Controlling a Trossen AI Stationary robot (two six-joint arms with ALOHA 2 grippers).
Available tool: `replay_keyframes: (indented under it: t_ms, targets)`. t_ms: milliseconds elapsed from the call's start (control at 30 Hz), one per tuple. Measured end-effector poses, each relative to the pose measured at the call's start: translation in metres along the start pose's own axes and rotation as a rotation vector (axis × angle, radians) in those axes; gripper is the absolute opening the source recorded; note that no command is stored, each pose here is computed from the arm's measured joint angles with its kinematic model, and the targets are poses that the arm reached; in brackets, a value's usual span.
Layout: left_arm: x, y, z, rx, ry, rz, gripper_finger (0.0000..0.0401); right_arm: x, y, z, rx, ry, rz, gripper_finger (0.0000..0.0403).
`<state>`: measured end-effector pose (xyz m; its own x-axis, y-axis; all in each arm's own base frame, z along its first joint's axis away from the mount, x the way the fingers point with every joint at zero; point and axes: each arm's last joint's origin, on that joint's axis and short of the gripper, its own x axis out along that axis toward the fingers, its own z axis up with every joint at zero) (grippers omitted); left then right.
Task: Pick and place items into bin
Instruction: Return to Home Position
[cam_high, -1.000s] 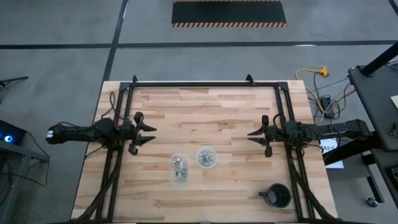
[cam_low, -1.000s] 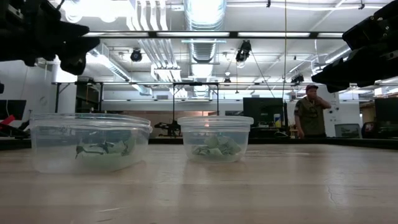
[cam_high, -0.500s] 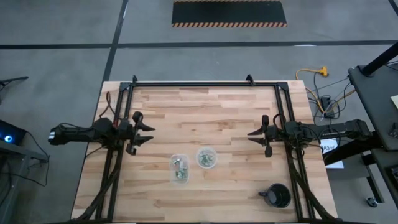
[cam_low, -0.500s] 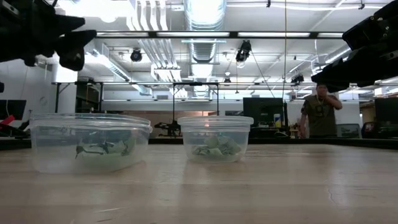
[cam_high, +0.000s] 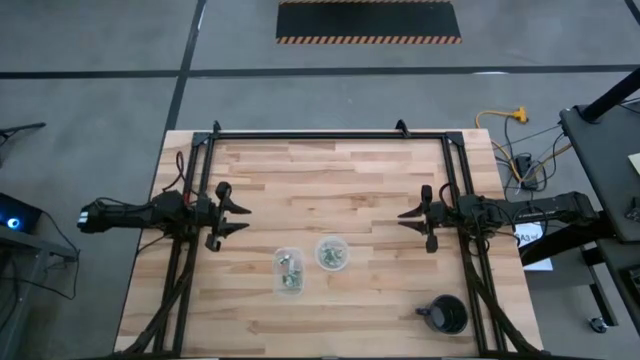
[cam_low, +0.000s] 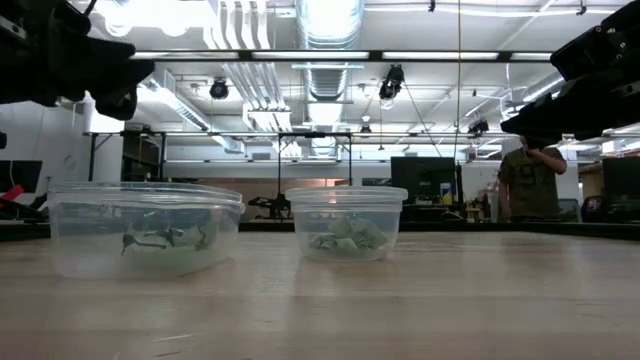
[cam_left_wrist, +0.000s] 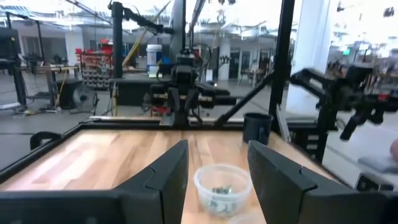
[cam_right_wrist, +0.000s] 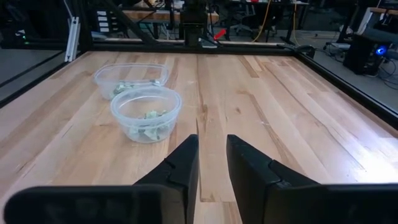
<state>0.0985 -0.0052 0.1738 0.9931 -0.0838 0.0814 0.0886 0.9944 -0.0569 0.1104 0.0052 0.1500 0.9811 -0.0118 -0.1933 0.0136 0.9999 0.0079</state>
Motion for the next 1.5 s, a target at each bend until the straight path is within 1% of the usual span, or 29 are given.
replay_keyframes:
  t_ms: [267, 533, 833, 1233, 1500]
  targets:
    - [0.0, 0.0, -0.007, 0.014, 0.076, 0.003, 0.0149, 0.0, 0.0, 0.0, 0.0, 0.0, 0.0, 0.0082]
    - [0.0, 0.001, -0.008, 0.064, 0.081, 0.012, 0.0149, 0.0, 0.0, 0.0, 0.001, 0.0, 0.0, 0.0079]
    - [0.001, 0.001, -0.01, 0.062, 0.111, 0.013, 0.0149, 0.0, 0.0, 0.0, 0.0, 0.0, 0.0, 0.0068]
    - [0.004, 0.001, -0.015, 0.06, 0.166, 0.015, 0.0149, 0.0, 0.0, 0.0, 0.001, 0.0, 0.0, 0.0082]
    - [0.006, 0.002, -0.018, 0.059, 0.199, 0.016, 0.0149, 0.0, 0.0, 0.0, 0.002, 0.0, 0.0, 0.0083]
